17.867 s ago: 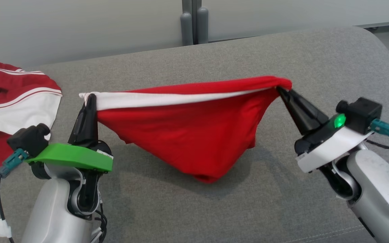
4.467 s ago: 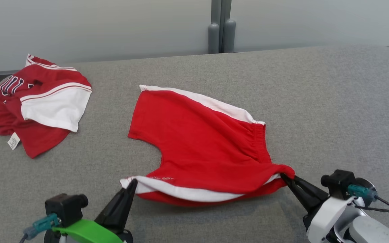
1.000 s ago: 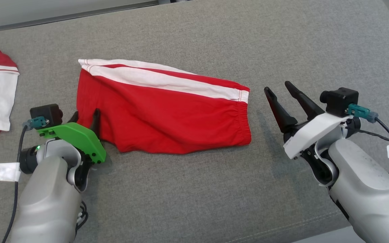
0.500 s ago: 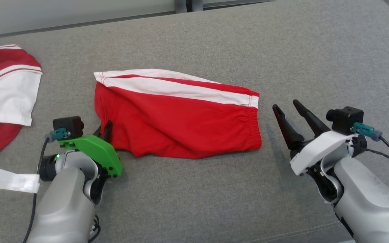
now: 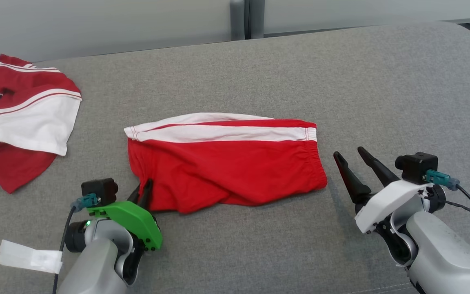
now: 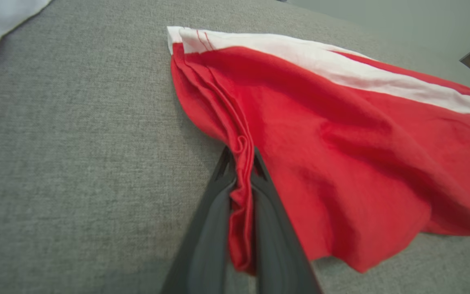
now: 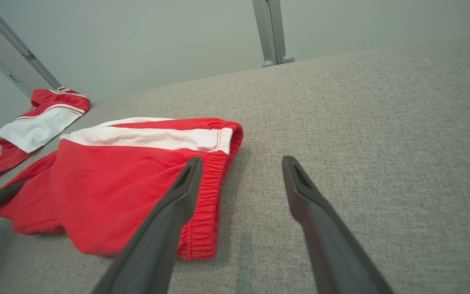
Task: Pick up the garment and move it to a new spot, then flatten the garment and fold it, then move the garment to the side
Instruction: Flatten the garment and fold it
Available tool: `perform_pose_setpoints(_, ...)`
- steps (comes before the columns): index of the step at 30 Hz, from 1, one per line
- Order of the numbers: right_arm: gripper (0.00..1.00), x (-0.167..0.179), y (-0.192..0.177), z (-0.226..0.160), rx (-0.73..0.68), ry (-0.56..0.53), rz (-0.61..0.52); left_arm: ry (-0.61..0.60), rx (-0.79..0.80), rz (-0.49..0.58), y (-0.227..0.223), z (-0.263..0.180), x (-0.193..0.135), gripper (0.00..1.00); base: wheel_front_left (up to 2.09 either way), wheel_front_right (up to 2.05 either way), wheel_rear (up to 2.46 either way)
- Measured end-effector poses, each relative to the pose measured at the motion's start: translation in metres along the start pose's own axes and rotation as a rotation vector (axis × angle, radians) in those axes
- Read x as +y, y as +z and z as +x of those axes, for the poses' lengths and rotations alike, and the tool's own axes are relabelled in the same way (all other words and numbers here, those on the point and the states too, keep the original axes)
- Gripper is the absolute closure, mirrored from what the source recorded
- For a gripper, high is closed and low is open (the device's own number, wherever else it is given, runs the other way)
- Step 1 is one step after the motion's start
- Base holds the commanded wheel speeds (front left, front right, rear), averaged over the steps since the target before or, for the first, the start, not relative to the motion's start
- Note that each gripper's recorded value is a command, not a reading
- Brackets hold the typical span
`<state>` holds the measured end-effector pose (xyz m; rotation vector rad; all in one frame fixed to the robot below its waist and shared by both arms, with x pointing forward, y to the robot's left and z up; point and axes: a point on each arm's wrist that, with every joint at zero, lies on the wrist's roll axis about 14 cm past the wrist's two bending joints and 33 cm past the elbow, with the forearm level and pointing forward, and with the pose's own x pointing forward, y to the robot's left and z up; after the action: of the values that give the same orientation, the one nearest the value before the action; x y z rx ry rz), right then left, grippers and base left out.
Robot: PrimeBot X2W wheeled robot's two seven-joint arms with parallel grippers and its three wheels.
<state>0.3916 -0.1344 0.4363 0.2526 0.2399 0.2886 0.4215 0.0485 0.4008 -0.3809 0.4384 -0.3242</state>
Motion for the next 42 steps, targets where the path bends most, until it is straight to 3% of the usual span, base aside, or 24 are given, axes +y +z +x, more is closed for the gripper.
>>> perform_pose_setpoints(12,0.00,0.019,-0.004,-0.001,0.033,0.052,-0.013,-0.005,-0.019,-0.025,-0.009,-0.026,-0.005,1.00,0.00,0.00,0.00)
perform_pose_setpoints(13,0.00,0.022,-0.005,-0.001,0.036,0.058,-0.011,-0.004,-0.020,-0.025,-0.010,-0.027,-0.005,0.69,0.00,0.00,0.00)
perform_pose_setpoints(14,0.00,0.025,-0.006,0.000,0.040,0.063,-0.007,-0.005,-0.021,-0.026,-0.010,-0.028,-0.006,0.24,0.00,0.00,0.00)
perform_pose_setpoints(15,0.00,0.026,-0.008,0.000,0.048,0.064,0.000,-0.006,-0.025,-0.028,-0.010,-0.029,-0.007,0.00,0.00,0.00,0.00)
perform_pose_setpoints(24,0.00,0.019,-0.020,0.004,0.094,0.012,0.106,0.017,-0.152,-0.025,0.021,-0.029,-0.008,0.00,0.00,0.00,0.00)
perform_pose_setpoints(31,0.00,0.013,-0.030,0.011,0.124,-0.040,0.232,0.102,-0.290,-0.025,0.061,-0.040,0.016,0.00,0.00,0.00,0.00)
perform_pose_setpoints(42,0.00,0.024,-0.062,0.021,0.251,-0.035,0.312,0.198,-0.341,-0.062,0.064,-0.064,0.041,0.00,0.00,0.00,0.00)
